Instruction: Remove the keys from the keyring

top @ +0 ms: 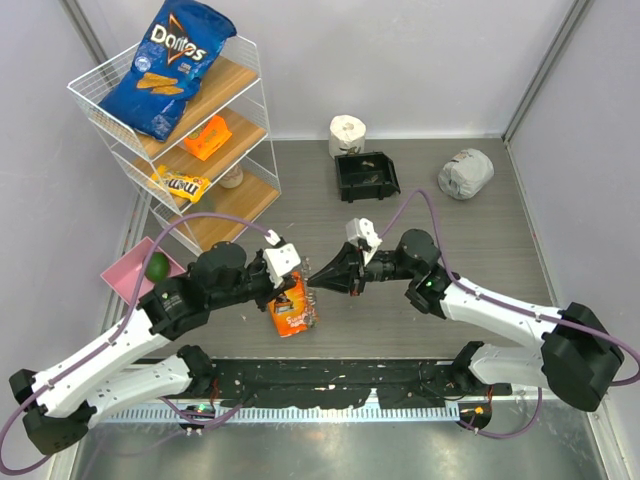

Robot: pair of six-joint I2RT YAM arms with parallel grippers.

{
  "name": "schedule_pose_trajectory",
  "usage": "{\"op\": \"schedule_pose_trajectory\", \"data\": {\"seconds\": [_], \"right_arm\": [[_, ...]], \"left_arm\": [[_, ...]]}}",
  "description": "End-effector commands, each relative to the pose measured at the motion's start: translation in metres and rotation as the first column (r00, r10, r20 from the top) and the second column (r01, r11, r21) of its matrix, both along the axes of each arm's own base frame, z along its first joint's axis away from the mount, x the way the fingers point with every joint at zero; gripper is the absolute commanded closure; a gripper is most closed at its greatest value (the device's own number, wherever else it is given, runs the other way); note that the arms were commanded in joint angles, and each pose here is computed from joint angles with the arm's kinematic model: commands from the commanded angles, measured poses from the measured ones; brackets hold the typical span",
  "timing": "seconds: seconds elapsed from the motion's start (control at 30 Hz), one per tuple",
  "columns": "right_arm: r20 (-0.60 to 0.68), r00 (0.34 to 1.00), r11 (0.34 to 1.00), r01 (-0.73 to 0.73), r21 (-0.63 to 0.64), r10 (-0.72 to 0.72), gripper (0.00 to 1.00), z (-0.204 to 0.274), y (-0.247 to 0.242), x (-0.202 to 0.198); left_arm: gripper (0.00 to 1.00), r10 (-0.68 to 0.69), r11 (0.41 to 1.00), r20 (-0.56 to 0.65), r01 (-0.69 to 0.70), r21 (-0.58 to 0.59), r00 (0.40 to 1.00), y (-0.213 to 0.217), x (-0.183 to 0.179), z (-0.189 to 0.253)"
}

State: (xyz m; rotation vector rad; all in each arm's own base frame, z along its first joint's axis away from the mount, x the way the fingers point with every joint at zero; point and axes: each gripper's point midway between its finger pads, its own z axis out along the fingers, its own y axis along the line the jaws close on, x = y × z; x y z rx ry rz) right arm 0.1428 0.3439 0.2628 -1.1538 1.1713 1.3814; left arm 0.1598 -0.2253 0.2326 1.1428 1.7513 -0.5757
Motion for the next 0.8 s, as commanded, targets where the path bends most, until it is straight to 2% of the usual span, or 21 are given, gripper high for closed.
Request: {"op": "schedule_pose_trajectory", "data": {"seconds": [0.0, 0.23, 0.37, 0.57, 0.77], "right_arm": [[0.07, 0.991, 0.991, -0.117, 0.068, 0.112, 0.95, 0.033, -0.001, -0.019], [0.035, 0.988, 0.987, -0.152, 0.061, 0.15, 0.95, 0.033, 0.003, -0.021], [0.036, 0.987, 0.986, -0.157, 0.061, 0.155, 0.95, 0.033, 0.003, -0.022], [0.028, 0.986, 0.985, -0.165, 0.059, 0.164, 0.95, 0.033, 0.003, -0.023], [-0.002, 0.983, 0.982, -0.181, 0.054, 0.182, 0.95, 0.034, 0.005, -0.023]], "left_arm": [[1.0, 0.109, 0.993, 0.087, -0.113, 0.04, 0.99, 0.022, 0.02, 0.007], [1.0, 0.078, 0.996, 0.116, -0.082, 0.028, 0.99, 0.018, 0.02, 0.008], [1.0, -0.002, 1.0, 0.09, 0.001, 0.013, 0.996, 0.004, 0.012, 0.007], [1.0, 0.0, 0.999, 0.071, -0.003, 0.044, 0.998, 0.001, 0.016, 0.001], [1.0, 0.064, 0.996, 0.152, -0.073, 0.058, 0.986, 0.013, 0.029, 0.011]]}}
